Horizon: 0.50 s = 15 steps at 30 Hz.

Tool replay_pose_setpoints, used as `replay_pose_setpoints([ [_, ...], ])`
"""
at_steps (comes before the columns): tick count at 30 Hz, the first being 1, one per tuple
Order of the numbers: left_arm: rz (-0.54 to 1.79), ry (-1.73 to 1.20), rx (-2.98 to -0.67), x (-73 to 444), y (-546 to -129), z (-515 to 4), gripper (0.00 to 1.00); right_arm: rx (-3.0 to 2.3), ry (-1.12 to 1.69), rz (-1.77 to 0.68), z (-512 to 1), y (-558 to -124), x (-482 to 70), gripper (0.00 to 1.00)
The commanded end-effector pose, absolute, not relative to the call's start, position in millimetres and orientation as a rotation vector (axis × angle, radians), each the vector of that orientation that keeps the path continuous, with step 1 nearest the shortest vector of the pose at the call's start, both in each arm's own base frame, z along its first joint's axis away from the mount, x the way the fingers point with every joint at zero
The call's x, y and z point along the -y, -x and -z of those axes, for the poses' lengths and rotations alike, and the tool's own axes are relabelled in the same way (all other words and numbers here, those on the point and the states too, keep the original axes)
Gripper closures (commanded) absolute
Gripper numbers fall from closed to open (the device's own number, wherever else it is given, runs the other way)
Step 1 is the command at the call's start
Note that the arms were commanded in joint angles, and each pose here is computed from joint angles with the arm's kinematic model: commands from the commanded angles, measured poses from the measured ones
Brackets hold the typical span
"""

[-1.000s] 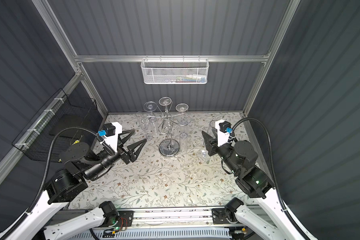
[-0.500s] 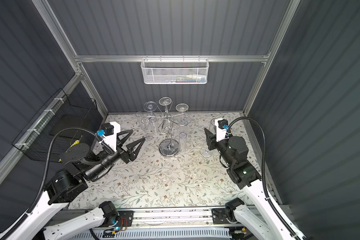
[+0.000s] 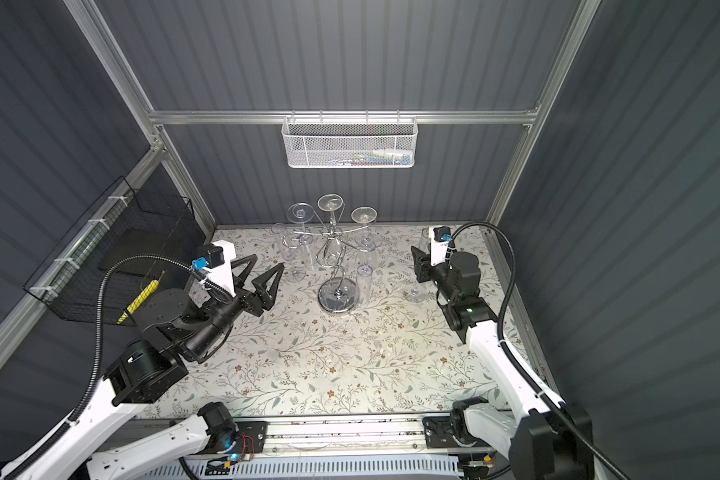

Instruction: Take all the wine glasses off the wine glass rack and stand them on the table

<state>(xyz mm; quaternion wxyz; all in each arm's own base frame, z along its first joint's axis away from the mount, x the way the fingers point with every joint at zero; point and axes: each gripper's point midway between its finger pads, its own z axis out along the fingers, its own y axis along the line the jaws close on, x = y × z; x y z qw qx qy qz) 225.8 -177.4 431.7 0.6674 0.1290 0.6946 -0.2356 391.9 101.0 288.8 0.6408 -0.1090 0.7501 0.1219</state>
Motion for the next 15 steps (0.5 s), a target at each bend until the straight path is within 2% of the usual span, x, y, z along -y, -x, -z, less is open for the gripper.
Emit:
replay_pose_setpoints([
  [1,0.512,-0.203,-1.539,169,-232,-441,0.26,-1.603,0.27,-0.303,-312,-409,-106,0.63],
  [15,0.491,-0.185,-1.576,173,-240,-428,0.24,-1.566,0.336,-0.203,-271,-480,-108,0.62],
])
